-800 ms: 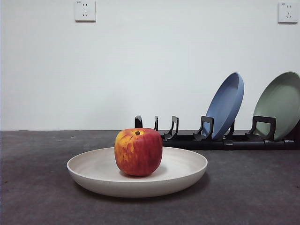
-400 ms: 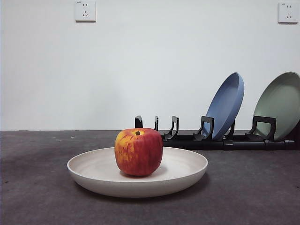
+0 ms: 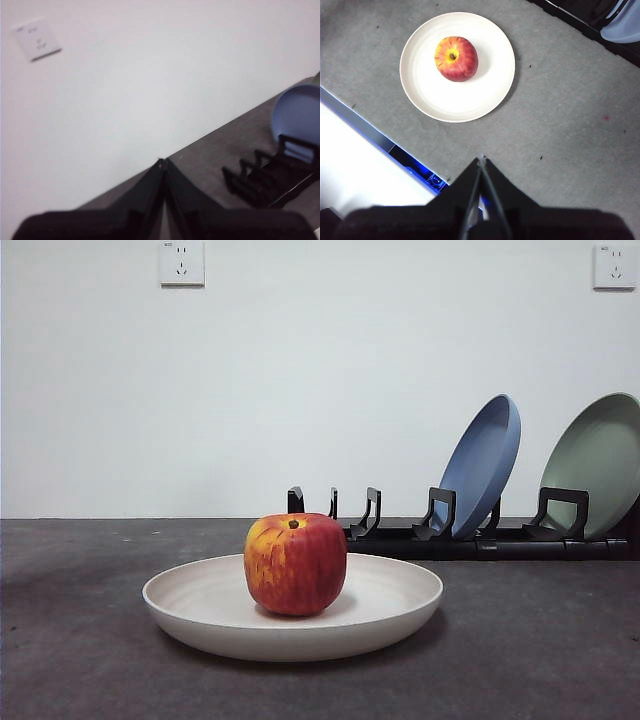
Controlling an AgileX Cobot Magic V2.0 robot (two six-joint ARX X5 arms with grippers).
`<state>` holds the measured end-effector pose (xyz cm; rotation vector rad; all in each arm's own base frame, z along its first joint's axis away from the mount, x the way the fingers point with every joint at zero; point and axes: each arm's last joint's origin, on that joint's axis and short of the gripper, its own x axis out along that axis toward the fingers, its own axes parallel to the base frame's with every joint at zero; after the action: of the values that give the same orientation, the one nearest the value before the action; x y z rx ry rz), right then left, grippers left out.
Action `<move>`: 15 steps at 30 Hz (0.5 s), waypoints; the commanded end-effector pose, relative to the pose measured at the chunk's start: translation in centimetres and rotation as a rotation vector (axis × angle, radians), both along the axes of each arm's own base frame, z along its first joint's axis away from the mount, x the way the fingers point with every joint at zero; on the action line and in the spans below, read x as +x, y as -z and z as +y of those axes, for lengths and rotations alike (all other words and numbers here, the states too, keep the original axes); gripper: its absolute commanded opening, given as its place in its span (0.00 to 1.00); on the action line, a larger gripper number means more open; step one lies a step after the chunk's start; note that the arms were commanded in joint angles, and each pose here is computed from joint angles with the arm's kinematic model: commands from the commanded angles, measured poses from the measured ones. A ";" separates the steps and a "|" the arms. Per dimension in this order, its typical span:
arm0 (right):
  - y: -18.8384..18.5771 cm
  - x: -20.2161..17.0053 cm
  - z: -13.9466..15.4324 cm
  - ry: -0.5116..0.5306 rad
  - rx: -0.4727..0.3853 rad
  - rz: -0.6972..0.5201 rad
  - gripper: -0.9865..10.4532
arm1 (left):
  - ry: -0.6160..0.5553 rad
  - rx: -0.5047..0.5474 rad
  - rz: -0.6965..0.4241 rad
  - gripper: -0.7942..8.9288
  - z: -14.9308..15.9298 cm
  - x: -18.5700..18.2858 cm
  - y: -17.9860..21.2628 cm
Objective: Take the yellow plate from the plate rack,put the plate on the table,take the apple from the table,put the apple in the plate
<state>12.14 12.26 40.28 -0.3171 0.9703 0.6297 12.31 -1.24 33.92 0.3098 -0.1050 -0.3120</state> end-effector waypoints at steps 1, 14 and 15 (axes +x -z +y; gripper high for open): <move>0.0 0.1 0.1 -0.003 -0.003 0.000 0.09 | -0.081 -0.095 0.052 0.08 0.6 -0.3 5.4; 0.0 0.1 0.1 -0.003 -0.003 0.000 0.09 | -0.235 -0.245 0.176 0.08 1.5 -1.9 16.2; 0.0 0.1 0.1 -0.003 -0.003 -0.001 0.09 | -0.238 -0.251 0.185 0.08 1.5 -1.9 16.6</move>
<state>12.13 12.25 40.28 -0.3172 0.9707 0.6296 10.40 0.22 17.72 0.0696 0.0670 -0.0965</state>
